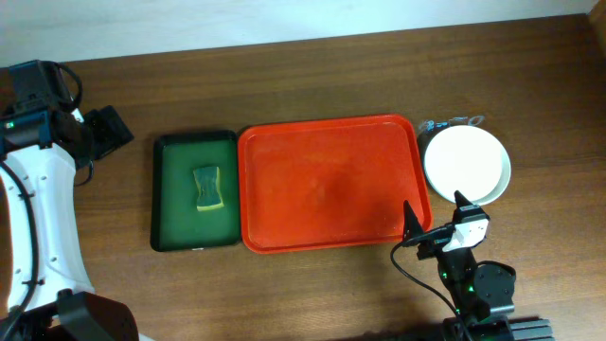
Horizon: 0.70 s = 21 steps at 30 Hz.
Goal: Clean dirty plates on tray and stack at the side
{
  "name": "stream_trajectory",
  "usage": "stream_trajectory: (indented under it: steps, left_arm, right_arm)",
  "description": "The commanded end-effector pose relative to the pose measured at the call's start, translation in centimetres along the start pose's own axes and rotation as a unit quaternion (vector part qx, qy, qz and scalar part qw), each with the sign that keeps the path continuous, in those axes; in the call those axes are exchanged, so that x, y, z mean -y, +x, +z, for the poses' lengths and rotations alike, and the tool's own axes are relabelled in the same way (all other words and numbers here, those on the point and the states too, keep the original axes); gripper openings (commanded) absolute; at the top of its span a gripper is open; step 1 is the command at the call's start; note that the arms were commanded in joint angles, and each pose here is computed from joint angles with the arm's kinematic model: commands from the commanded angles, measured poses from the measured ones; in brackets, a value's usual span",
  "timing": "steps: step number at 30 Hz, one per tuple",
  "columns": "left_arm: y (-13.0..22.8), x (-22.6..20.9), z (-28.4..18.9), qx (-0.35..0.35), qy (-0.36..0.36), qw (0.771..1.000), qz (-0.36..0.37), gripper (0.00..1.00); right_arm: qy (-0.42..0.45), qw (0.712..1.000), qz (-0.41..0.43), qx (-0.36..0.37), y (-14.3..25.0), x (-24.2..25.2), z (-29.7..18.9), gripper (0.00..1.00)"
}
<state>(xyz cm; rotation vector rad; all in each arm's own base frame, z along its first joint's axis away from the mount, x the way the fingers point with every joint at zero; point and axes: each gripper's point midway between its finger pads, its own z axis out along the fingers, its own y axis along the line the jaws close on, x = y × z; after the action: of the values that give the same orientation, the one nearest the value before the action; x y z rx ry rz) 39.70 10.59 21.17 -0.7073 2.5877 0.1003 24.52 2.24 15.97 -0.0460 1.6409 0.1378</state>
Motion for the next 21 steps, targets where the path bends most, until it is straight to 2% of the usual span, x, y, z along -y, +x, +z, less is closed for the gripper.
stream_trajectory:
  steps: [1,16,18,21]
  left_arm:
    - [-0.1,-0.2,0.0,0.001,-0.002,1.000,-0.008,0.99]
    - [-0.1,-0.1,0.0,0.001,-0.002,1.000,-0.007,0.99]
    - [-0.4,-0.2,-1.5,0.019,0.003,1.000,-0.009,0.99]
    - [-0.9,0.4,-8.4,0.099,0.035,0.994,-0.006,0.99]
  right_arm:
    - [-0.006,1.000,0.006,-0.001,0.2,-0.2,0.0,0.98]
    - [-0.006,1.000,0.006,-0.001,0.2,-0.2,0.0,0.98]
    - [-0.006,1.000,0.006,-0.001,0.2,-0.2,0.0,0.98]
    - [-0.006,1.000,0.006,-0.001,0.2,-0.2,0.0,0.99]
